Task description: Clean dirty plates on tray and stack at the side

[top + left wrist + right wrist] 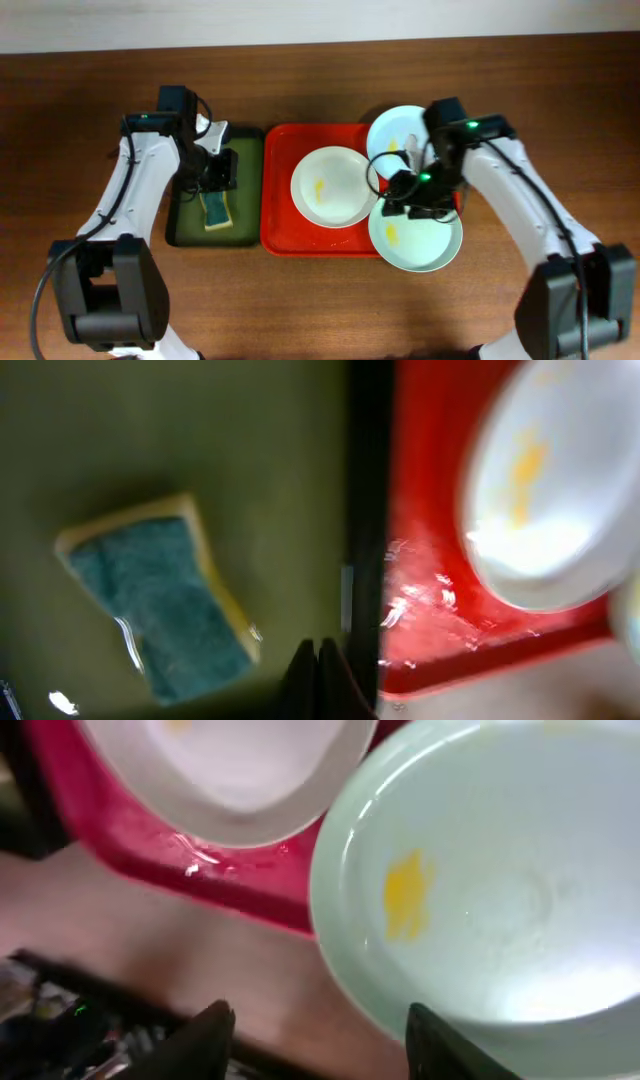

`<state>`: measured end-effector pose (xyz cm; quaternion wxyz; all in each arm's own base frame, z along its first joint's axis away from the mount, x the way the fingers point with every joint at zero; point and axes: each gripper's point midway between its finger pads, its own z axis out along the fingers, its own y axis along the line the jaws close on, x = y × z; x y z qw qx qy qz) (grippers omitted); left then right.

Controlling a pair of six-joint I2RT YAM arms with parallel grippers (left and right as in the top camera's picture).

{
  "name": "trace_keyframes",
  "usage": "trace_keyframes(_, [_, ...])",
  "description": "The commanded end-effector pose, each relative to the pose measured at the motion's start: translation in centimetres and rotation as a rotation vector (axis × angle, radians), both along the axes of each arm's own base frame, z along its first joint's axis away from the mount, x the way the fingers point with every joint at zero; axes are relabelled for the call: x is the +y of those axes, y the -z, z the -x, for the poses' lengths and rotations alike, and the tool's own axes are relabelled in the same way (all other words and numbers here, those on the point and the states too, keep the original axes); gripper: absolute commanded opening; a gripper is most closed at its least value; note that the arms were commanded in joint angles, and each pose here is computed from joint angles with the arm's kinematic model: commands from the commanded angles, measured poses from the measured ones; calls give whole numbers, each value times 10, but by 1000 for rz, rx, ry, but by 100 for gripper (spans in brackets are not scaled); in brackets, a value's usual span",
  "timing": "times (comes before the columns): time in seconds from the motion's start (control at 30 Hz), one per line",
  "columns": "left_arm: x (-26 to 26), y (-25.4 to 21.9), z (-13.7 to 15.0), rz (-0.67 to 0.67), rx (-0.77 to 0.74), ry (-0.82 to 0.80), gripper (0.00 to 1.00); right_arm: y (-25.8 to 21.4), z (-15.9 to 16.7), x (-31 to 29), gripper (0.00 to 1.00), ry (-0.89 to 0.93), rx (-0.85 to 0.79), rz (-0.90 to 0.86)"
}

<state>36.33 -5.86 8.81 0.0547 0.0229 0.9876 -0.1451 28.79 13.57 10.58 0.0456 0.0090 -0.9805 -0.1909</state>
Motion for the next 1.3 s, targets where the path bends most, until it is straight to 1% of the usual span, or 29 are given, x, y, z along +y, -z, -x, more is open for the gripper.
trace_keyframes(0.0, [27, 13, 8, -143, 26, -82, 0, 24, -17, 7, 56, 59, -38, 155])
trace_keyframes(0.03, [30, 13, 6, -160, 20, -94, 0, 30, -25, 17, 56, 51, -73, 171])
trace_keyframes(0.07, [30, 13, 5, -159, 16, -95, 0, 35, -30, 21, 53, 47, -98, 190])
trace_keyframes(0.1, [30, 13, 3, -159, 9, -95, 6, 40, -37, 23, 50, 42, -137, 231])
trace_keyframes(0.13, [30, 13, 2, -158, 5, -95, 8, 42, -43, 23, 47, 34, -174, 261])
trace_keyframes(0.2, [30, 13, 2, -158, 5, -95, 8, 46, -55, 25, 40, 26, -237, 304])
trace_keyframes(0.23, [30, 13, 2, -158, 5, -94, 8, 46, -61, 25, 35, 27, -268, 323])
trace_keyframes(0.33, [30, 13, 2, -157, 5, -94, 9, 46, -83, 15, 30, 56, -358, 390])
trace_keyframes(0.37, [30, 13, 2, -158, 5, -94, 9, 46, -86, 13, 30, 62, -373, 400])
trace_keyframes(0.4, [30, 13, 2, -158, 4, -94, 9, 45, -87, 14, 38, 64, -380, 398])
trace_keyframes(0.43, [30, 13, 2, -158, 4, -94, 10, 45, -89, 15, 51, 66, -387, 393])
trace_keyframes(0.47, [30, 13, 2, -158, 4, -94, 10, 45, -89, 15, 53, 66, -386, 393])
trace_keyframes(0.5, [30, 13, 2, -158, 3, -94, 10, 44, -91, 15, 53, 67, -392, 390])
trace_keyframes(0.53, [30, 13, 2, -157, 2, -95, 10, 44, -92, 16, 45, 69, -398, 387])
trace_keyframes(0.57, [30, 13, 1, -157, 2, -95, 10, 44, -92, 16, 25, 68, -399, 389])
trace_keyframes(0.6, [30, 13, 2, -157, 2, -94, 10, 46, -92, 15, 9, 67, -395, 395])
trace_keyframes(0.63, [29, 13, 2, -156, 2, -94, 10, 49, -91, 14, 4, 66, -388, 398])
trace_keyframes(0.7, [29, 13, 2, -155, 3, -94, 11, 62, -87, 13, 5, 59, -364, 409])
trace_keyframes(0.73, [29, 13, 2, -155, 3, -94, 11, 67, -86, 12, 16, 56, -355, 414])
trace_keyframes(0.77, [29, 13, 2, -155, 3, -94, 11, 72, -84, 12, 22, 53, -344, 419])
trace_keyframes(0.8, [29, 13, 2, -155, 3, -94, 11, 76, -85, 12, 24, 52, -341, 420])
trace_keyframes(0.9, [29, 13, 1, -155, 2, -94, 14, 75, -92, 15, 22, 60, -368, 410])
trace_keyframes(1.07, [29, 13, 1, -155, 2, -94, 15, 75, -93, 14, 22, 62, -374, 418])
trace_keyframes(1.13, [29, 13, 1, -155, 2, -94, 15, 75, -93, 14, 17, 62, -373, 417])
trace_keyframes(1.27, [29, 13, 1, -155, 2, -94, 16, 78, -91, 13, 14, 59, -366, 421])
